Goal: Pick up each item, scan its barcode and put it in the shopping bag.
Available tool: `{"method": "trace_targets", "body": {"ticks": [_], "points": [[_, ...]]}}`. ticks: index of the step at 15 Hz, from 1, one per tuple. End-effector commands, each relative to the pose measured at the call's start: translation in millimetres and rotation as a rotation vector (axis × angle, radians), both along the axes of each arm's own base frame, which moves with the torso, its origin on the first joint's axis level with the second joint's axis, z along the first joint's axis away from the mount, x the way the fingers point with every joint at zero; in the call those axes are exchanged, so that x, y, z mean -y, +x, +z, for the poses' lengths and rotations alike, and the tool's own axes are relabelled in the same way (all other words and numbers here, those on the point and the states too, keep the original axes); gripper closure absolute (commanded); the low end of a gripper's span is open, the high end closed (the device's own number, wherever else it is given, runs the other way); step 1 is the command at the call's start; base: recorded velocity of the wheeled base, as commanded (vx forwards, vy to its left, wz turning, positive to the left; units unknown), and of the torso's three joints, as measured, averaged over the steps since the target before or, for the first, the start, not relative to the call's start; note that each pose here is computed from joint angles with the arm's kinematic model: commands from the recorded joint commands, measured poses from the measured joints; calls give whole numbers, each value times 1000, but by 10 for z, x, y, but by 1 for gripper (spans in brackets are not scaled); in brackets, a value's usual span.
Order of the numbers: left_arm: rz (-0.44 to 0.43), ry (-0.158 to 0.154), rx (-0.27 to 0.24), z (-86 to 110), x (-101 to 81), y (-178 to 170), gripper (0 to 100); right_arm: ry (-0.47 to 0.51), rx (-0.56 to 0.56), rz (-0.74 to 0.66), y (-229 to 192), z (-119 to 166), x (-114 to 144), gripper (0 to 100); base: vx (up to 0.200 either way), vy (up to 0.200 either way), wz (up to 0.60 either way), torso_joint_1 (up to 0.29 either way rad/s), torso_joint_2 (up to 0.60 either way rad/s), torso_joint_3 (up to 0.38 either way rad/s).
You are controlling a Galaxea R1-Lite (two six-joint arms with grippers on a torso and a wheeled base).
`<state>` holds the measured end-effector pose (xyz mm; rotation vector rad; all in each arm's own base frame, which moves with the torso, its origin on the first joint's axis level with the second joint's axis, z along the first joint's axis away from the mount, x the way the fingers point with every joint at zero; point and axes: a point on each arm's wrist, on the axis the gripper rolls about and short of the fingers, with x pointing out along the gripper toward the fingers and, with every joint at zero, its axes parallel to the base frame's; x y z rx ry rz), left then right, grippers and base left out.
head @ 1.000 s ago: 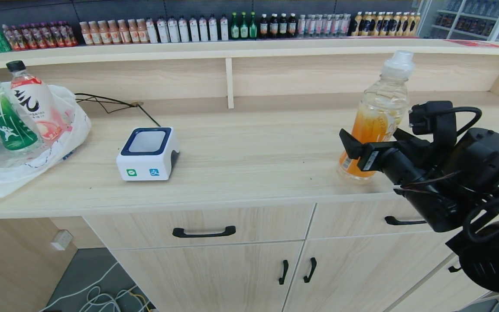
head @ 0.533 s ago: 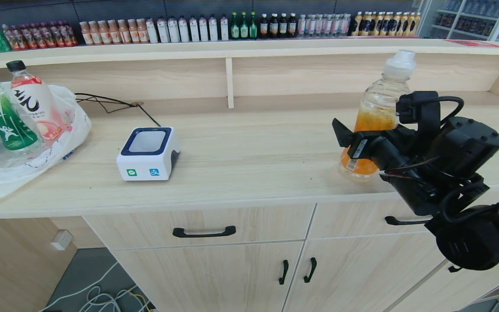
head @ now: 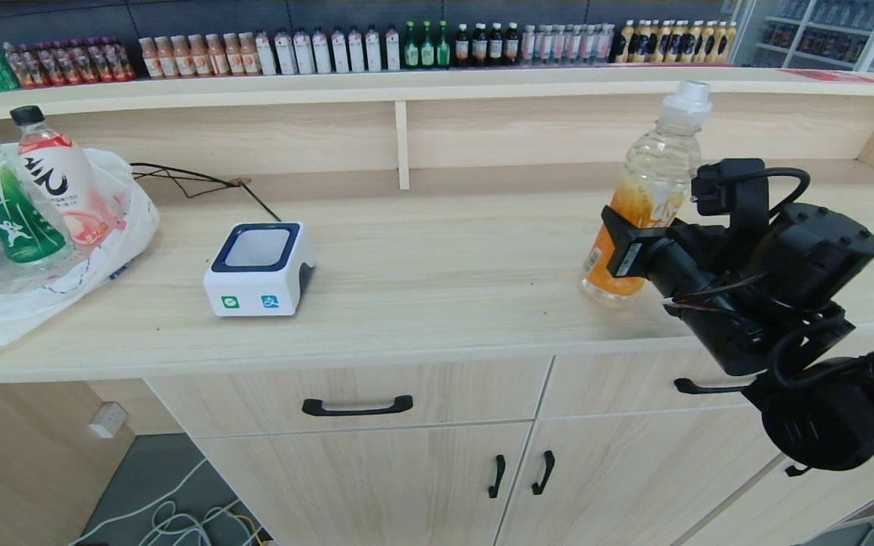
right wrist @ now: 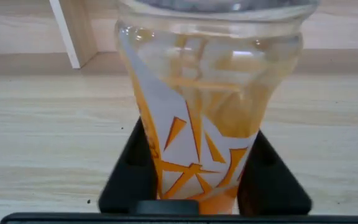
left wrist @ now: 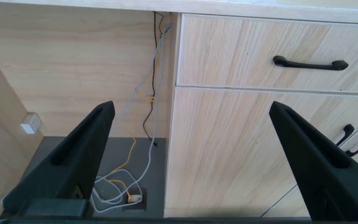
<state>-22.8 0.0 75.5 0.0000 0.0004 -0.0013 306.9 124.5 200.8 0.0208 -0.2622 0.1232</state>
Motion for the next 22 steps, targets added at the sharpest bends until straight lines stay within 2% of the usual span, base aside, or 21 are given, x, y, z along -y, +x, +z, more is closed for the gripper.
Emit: {"method": "trace_targets", "body": {"ticks": [1,13,22], "points": [[1,0,0,0,0,0,0,7,16,1,-25,51,11,100,0,0,0,0,0,0],[0,0,0,0,0,0,0,14,63,48,-131,221,50,100,0,0,0,0,0,0],[0,0,0,0,0,0,0,15,90,183,-564,624,256,100,0,0,0,0,0,0]]}}
